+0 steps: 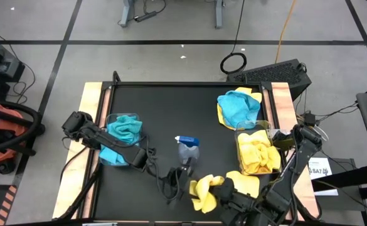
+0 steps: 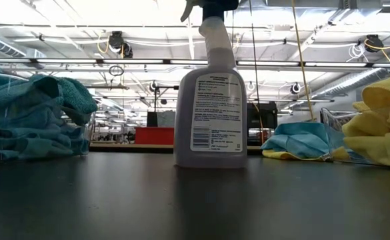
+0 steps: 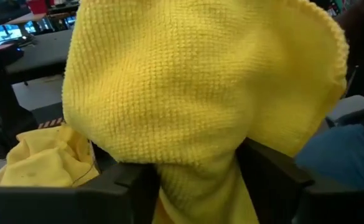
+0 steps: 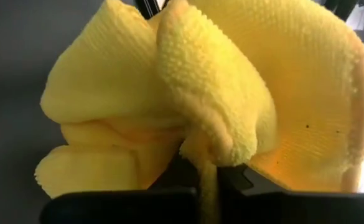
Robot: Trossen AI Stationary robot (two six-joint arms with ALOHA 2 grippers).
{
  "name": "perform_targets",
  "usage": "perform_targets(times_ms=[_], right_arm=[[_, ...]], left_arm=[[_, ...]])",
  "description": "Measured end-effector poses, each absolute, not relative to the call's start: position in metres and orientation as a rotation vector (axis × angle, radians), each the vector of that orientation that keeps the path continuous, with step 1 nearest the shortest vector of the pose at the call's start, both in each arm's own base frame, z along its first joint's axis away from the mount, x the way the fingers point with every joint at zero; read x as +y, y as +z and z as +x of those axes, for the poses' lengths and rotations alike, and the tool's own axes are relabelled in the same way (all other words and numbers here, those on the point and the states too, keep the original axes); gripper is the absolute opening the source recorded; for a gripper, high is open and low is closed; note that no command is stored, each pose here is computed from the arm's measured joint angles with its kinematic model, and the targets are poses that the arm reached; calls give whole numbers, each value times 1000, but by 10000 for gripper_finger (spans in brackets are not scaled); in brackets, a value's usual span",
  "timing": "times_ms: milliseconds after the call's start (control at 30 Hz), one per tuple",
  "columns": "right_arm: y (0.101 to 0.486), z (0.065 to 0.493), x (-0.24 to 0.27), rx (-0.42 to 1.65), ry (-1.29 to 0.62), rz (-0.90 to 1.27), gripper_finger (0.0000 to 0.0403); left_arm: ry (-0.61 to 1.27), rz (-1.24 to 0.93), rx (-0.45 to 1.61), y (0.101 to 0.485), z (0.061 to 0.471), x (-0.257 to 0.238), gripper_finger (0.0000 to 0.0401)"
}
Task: Sort microfiber towel by color & place in baskets
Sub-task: Put the yellow microfiber cloth into the right transparent bin
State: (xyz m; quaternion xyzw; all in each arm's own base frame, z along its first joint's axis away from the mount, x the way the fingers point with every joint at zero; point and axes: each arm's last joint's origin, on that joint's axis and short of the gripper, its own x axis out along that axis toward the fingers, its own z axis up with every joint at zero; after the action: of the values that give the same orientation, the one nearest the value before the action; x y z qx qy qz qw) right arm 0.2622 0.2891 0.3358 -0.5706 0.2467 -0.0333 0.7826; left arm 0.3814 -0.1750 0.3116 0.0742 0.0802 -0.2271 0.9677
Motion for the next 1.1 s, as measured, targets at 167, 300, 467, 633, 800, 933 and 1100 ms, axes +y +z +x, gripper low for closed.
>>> perform_targets(times_ms=[167,300,467,633,800,933,1100], right_arm=[[338,253,286,544,-96,-1197,2],[344,239,282,551,-89,-1137,1],[351,226,270,598,-72,-1076,1],[363,210,250,675,-24,-975,1],[378,200,232,756,131,-878,0],[395,194,215,788,311,-777,0],[418,184,189,763,473,-659,4]], left_arm=[[-433,156,179,311,382,-173,230],[-341,184,255,303,383,-168,231],[-296,209,302,297,381,-167,231],[-294,220,337,287,379,-166,231],[-298,232,380,282,378,-165,231],[-302,236,392,281,377,-166,231],[-304,235,392,281,377,-166,231]])
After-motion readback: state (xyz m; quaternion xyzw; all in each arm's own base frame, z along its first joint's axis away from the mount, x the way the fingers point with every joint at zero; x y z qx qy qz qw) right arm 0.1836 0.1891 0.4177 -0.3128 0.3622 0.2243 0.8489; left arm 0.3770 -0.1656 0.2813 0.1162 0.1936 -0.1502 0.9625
